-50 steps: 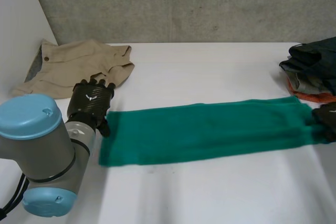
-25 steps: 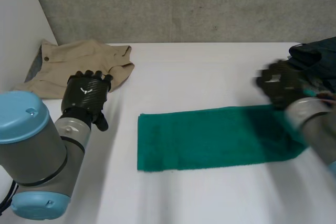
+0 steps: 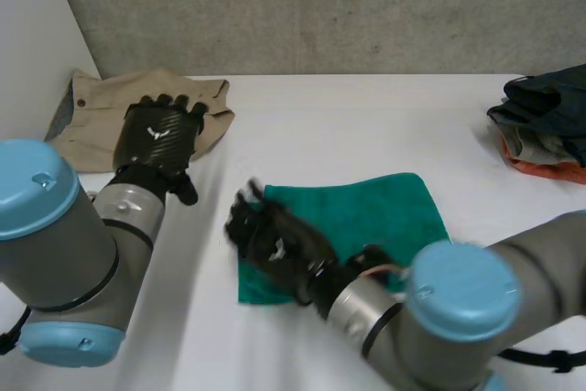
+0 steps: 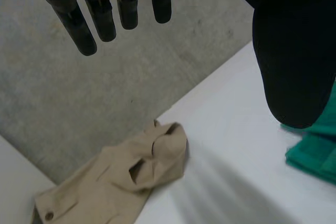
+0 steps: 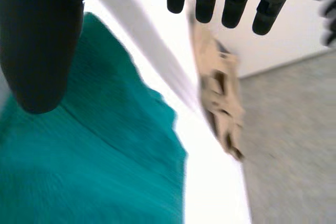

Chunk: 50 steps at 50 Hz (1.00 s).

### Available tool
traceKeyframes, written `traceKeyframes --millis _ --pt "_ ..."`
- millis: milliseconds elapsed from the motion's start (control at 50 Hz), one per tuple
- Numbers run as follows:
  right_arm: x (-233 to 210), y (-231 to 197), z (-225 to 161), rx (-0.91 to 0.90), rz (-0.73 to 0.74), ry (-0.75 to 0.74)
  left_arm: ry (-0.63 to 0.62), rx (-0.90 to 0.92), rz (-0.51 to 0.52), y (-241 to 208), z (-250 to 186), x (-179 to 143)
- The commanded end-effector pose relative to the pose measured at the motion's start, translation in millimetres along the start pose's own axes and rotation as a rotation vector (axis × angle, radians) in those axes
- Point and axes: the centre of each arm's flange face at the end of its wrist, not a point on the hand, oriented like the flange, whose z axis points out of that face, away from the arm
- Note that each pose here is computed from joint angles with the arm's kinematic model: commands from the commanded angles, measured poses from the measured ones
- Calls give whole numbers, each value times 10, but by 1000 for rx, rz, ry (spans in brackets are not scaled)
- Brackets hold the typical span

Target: Fold the laundry.

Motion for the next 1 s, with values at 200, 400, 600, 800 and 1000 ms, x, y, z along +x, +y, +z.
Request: traceKeyframes --millis 200,400,600,800,1000 --pt "994 724 -668 -358 758 245 244 88 -1 -125 68 911" --pt "919 1175 -753 -544 728 255 253 -57 76 349 93 1141" --pt "874 1480 -808 -720 490 270 234 -186 141 470 -210 1083" --pt "1062 1056 -584 -546 210 326 220 -145 127 158 -424 887" --pt "138 19 -102 -149 -115 58 86 -140 86 45 -352 367"
